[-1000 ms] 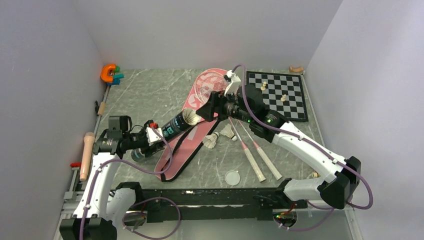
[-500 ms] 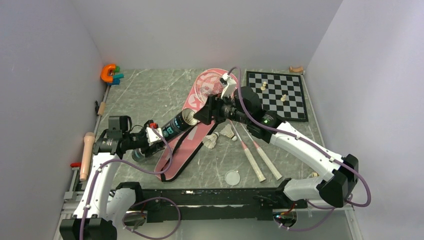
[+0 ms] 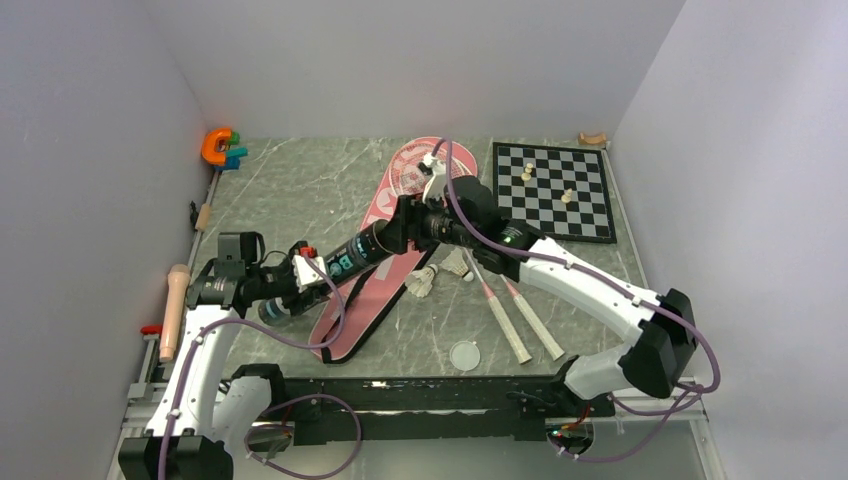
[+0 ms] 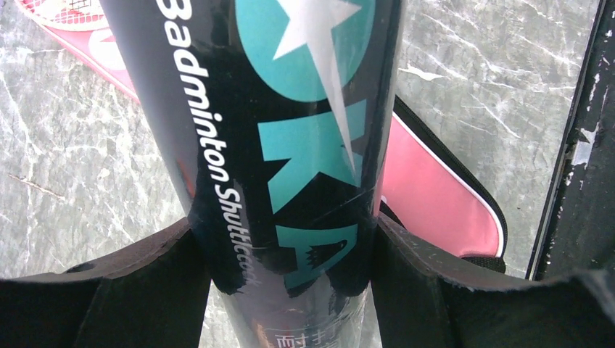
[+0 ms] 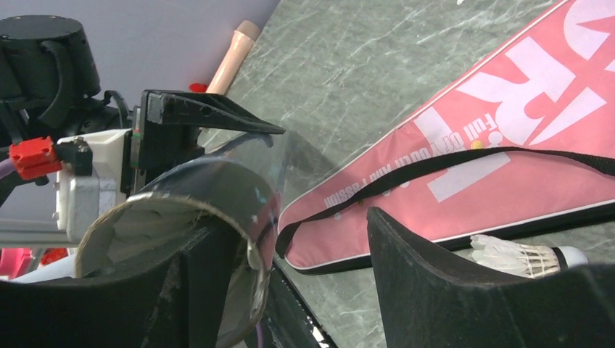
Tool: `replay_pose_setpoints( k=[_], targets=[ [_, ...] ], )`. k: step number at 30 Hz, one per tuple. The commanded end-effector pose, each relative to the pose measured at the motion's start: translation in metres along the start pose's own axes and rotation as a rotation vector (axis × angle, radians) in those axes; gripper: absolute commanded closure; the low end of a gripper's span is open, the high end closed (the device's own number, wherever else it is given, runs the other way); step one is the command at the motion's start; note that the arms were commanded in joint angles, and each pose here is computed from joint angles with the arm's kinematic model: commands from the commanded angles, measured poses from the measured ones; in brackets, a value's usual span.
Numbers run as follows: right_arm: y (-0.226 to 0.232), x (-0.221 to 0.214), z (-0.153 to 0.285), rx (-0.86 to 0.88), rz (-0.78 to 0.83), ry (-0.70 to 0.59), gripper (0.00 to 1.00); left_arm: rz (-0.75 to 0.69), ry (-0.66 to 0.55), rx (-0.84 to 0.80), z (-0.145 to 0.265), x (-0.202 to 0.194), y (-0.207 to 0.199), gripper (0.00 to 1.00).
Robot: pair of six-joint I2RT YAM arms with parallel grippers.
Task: Pack up the badminton gear
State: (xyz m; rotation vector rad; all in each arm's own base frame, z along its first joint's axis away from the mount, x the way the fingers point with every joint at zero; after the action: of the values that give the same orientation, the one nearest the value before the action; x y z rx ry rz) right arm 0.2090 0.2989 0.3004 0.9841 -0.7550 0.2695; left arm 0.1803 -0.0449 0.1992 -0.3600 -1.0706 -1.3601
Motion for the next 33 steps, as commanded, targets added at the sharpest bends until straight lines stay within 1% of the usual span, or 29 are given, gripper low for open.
replay_pose_setpoints(
  k=[1, 4, 7, 10, 13, 17, 19, 23, 27, 33],
  targets=[
    [0.016, 0.010, -0.010, 0.058, 0.003, -0.006, 0.30, -0.056, -0.079, 0.013, 0.002, 0.018, 0.010, 0.85],
    [0.022, 0.024, -0.007, 0.041, 0.011, -0.014, 0.24, -0.038, -0.067, 0.013, -0.001, 0.012, 0.009, 0.85],
    [0.025, 0.051, 0.022, -0.001, 0.031, -0.108, 0.15, -0.004, -0.020, 0.031, -0.006, -0.001, 0.007, 0.85],
    [0.015, 0.065, 0.051, -0.066, 0.023, -0.178, 0.12, 0.030, 0.025, 0.027, -0.009, -0.012, 0.003, 0.86],
    [-0.003, 0.062, 0.065, -0.173, 0.006, -0.191, 0.09, 0.050, 0.050, 0.033, -0.011, -0.019, 0.000, 0.86],
    [-0.035, 0.044, 0.070, -0.324, -0.035, -0.177, 0.09, 0.041, 0.078, 0.048, -0.010, -0.025, -0.004, 0.84],
    [-0.054, 0.031, 0.069, -0.396, -0.064, -0.165, 0.10, 0.037, 0.104, 0.061, -0.008, -0.027, -0.005, 0.84],
    [-0.096, 0.003, 0.048, -0.596, -0.112, -0.094, 0.15, 0.056, 0.151, 0.051, -0.006, -0.034, -0.010, 0.87],
    [-0.134, -0.011, 0.016, -0.791, -0.124, -0.006, 0.19, 0.061, 0.138, 0.032, -0.006, -0.034, -0.018, 0.87],
    [-0.170, -0.020, -0.021, -0.957, -0.110, 0.055, 0.20, -0.005, 0.135, 0.026, -0.005, -0.037, -0.028, 0.87]
  ],
)
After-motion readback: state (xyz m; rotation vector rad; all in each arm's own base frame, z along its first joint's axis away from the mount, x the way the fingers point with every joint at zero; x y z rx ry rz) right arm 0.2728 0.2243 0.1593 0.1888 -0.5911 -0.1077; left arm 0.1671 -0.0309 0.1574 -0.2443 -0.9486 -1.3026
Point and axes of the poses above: each gripper's point midway between its finger pads, its own z axis back along the fingers, its own y axis along the line the jaws close on, x = y × z, the point moved 8 cm from there along z, back along the fingers, and after that the axes turned 6 degrees about -z, right-handed, at the moved point
